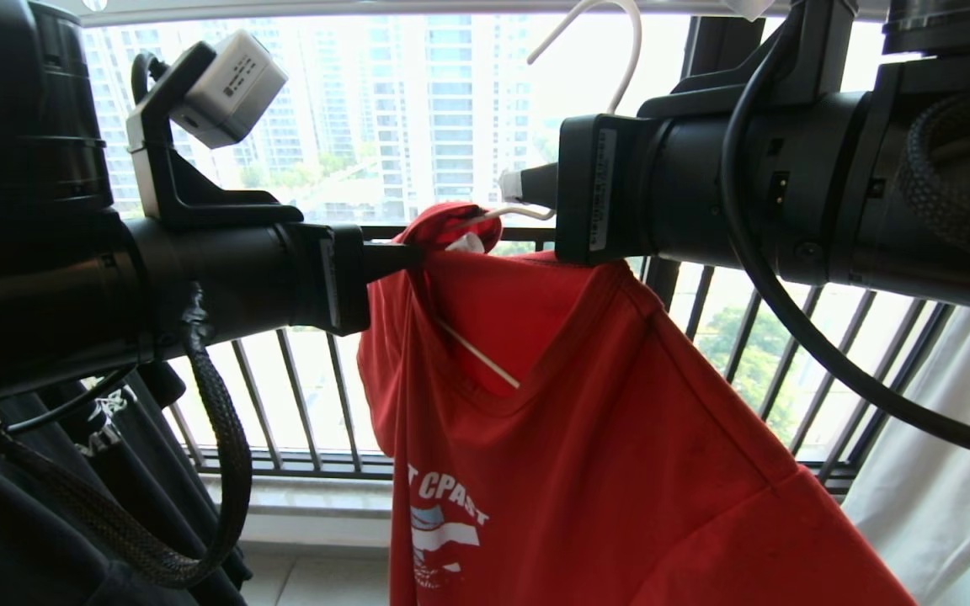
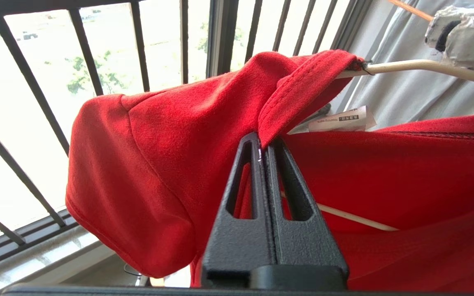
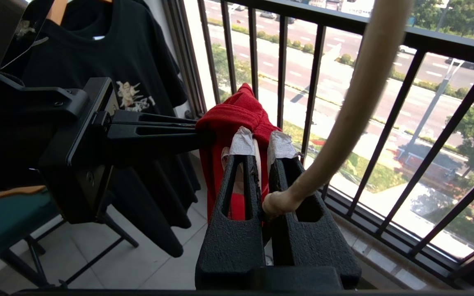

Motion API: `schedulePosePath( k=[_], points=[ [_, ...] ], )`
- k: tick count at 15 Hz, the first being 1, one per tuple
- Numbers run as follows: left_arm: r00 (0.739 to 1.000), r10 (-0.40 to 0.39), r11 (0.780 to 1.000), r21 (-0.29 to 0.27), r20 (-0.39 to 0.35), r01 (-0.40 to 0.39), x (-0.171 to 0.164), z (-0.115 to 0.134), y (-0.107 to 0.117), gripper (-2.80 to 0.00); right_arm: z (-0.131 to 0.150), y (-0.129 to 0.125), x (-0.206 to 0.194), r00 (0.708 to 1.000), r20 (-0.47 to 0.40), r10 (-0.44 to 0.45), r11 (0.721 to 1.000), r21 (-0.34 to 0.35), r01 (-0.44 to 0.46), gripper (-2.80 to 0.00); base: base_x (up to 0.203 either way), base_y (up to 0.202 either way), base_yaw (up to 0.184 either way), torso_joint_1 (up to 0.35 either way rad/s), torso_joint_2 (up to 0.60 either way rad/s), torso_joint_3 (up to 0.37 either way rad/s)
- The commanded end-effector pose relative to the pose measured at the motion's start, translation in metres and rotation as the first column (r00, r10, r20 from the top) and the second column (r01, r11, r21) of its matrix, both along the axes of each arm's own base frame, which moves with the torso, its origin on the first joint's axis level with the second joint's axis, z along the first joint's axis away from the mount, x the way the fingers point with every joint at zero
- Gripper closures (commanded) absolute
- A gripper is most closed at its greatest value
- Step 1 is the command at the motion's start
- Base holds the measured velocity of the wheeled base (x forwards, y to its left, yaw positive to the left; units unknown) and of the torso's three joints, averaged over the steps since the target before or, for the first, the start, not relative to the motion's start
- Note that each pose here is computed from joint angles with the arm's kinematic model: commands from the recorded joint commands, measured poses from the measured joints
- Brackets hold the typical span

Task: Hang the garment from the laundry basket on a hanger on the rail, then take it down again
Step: Take the clothes off the clothes rack

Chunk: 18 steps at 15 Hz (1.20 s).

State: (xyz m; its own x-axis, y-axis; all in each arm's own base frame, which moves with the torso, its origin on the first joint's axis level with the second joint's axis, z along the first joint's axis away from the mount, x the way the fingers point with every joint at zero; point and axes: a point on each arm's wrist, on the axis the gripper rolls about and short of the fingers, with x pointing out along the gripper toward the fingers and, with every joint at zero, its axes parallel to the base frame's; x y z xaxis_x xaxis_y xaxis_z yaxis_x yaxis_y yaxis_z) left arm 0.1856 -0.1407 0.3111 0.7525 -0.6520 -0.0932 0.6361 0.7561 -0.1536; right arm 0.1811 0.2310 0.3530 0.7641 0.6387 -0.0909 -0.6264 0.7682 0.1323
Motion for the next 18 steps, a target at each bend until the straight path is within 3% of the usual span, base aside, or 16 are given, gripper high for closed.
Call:
schedulePosePath(
  k=[1,2,5,12,16,18],
  points=[
    [1.000,-0.002,1.000,0.002,-0.007,0.003,0.000,-0.002,0.000,-1.56,0.001,0.000,0.000,1.000,0.003,-0.001,1.000,0.003,0.001,0.00,0.000,0.000,0.000,0.000,0.00,0.000],
    [1.000,-0.006,1.000,0.004,-0.007,0.006,-0.001,-0.002,0.000,-2.80,0.001,0.000,0.000,1.000,0.007,0.000,1.000,-0.001,0.000,0.00,0.000,0.000,0.000,0.000,0.00,0.000],
    [0.998,-0.050,0.999,0.018,-0.027,0.050,-0.004,-0.003,-0.001,-2.80,0.002,0.000,0.000,1.000,0.015,-0.001,1.000,-0.007,0.001,0.00,0.000,0.000,0.000,0.000,0.00,0.000],
    [0.998,-0.045,0.998,0.037,-0.052,0.047,0.002,-0.010,-0.006,-2.80,0.001,0.001,0.000,1.000,0.017,0.003,1.000,-0.009,-0.002,0.00,0.000,0.000,0.000,0.000,0.00,0.000],
    [0.997,-0.028,0.997,0.075,-0.077,0.033,0.015,-0.022,-0.015,-2.80,0.003,0.000,0.000,1.000,0.020,0.002,1.000,-0.005,-0.002,0.00,0.000,0.000,0.000,0.000,0.00,0.000],
    [0.997,0.026,0.993,0.115,-0.070,-0.018,0.024,-0.028,-0.015,-2.80,0.003,0.000,-0.001,1.000,0.021,0.002,1.000,-0.004,-0.002,0.00,0.000,0.000,0.000,0.000,0.00,0.000]
  ],
)
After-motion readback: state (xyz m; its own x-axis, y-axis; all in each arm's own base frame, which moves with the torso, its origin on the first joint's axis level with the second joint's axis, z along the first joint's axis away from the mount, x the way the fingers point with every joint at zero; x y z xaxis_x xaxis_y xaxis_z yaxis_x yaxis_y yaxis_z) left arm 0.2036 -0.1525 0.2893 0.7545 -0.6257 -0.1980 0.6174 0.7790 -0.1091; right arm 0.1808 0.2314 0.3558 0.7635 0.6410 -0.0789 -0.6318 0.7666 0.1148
